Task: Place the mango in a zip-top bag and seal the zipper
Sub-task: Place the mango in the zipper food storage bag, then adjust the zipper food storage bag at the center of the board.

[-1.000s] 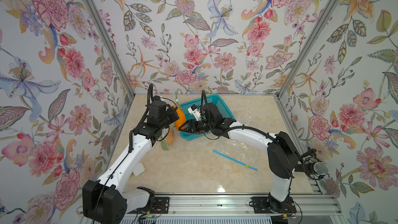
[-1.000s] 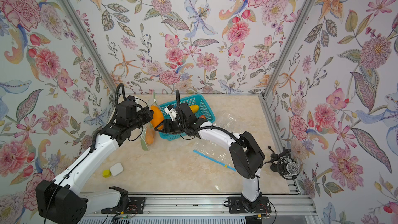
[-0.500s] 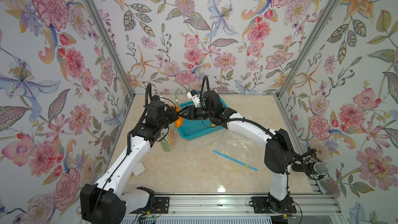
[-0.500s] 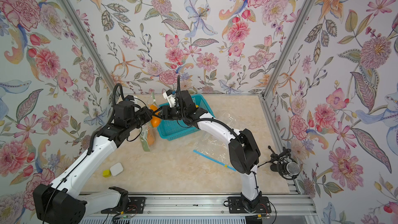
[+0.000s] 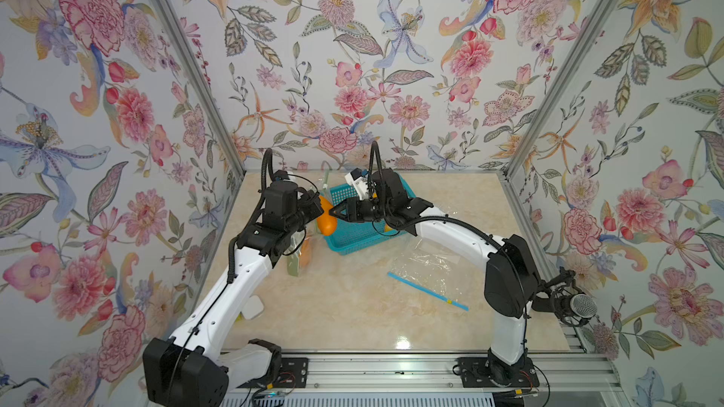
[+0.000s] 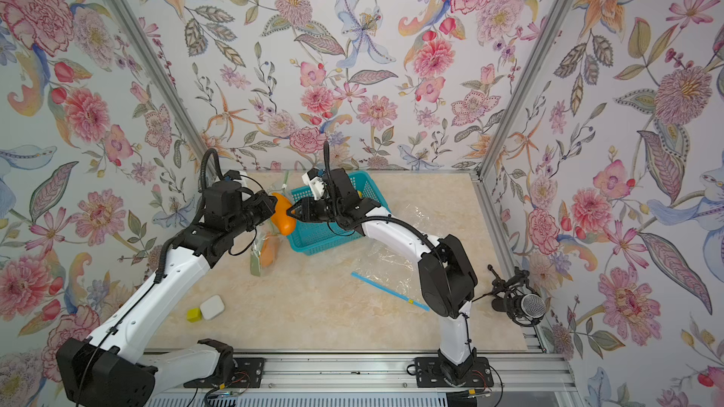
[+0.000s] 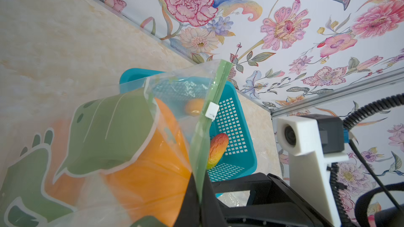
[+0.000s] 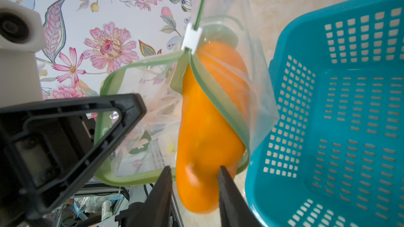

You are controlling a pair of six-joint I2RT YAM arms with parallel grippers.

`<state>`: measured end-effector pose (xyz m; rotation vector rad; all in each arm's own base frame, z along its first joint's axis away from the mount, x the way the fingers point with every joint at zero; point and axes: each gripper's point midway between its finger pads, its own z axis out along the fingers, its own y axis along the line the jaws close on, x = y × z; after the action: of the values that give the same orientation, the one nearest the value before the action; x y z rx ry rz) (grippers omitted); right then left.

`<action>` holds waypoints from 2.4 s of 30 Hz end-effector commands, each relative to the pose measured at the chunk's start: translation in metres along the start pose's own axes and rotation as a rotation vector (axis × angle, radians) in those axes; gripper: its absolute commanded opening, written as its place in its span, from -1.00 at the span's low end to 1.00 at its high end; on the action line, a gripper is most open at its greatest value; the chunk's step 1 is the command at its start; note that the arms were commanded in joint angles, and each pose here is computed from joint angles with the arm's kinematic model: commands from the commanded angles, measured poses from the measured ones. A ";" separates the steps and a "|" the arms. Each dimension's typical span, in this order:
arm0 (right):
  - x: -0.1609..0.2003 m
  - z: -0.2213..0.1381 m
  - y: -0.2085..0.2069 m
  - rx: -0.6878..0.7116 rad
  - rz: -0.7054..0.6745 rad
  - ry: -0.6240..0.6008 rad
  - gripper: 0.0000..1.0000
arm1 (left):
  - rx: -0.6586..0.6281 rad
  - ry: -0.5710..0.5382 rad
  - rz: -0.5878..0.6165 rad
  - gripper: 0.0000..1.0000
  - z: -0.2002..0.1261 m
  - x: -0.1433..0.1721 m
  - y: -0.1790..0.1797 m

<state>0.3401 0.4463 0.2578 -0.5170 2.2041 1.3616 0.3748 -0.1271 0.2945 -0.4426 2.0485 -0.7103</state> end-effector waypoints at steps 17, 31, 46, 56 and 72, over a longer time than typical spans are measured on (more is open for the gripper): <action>0.013 0.001 0.021 0.090 -0.114 -0.011 -0.35 | 0.090 -0.087 -0.008 -1.00 -0.017 -0.036 -0.034; -0.008 0.002 0.017 0.197 -0.121 -0.025 -0.23 | 0.080 -0.080 -0.110 -1.00 -0.027 -0.002 -0.001; 0.076 -0.004 0.046 0.256 -0.520 -0.163 0.52 | 0.104 -0.190 -0.208 -1.00 -0.027 -0.021 -0.002; 0.038 0.028 0.043 0.277 -0.474 -0.306 0.69 | 0.106 -0.200 -0.214 -1.00 -0.031 -0.027 -0.007; 0.007 0.022 0.036 0.228 -0.427 -0.353 -0.55 | 0.077 -0.189 -0.197 -1.00 -0.028 -0.025 -0.002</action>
<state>0.3159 0.4779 0.2553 -0.5672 1.8433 0.8610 0.3620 -0.1129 0.3073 -0.6381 1.8527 -0.8507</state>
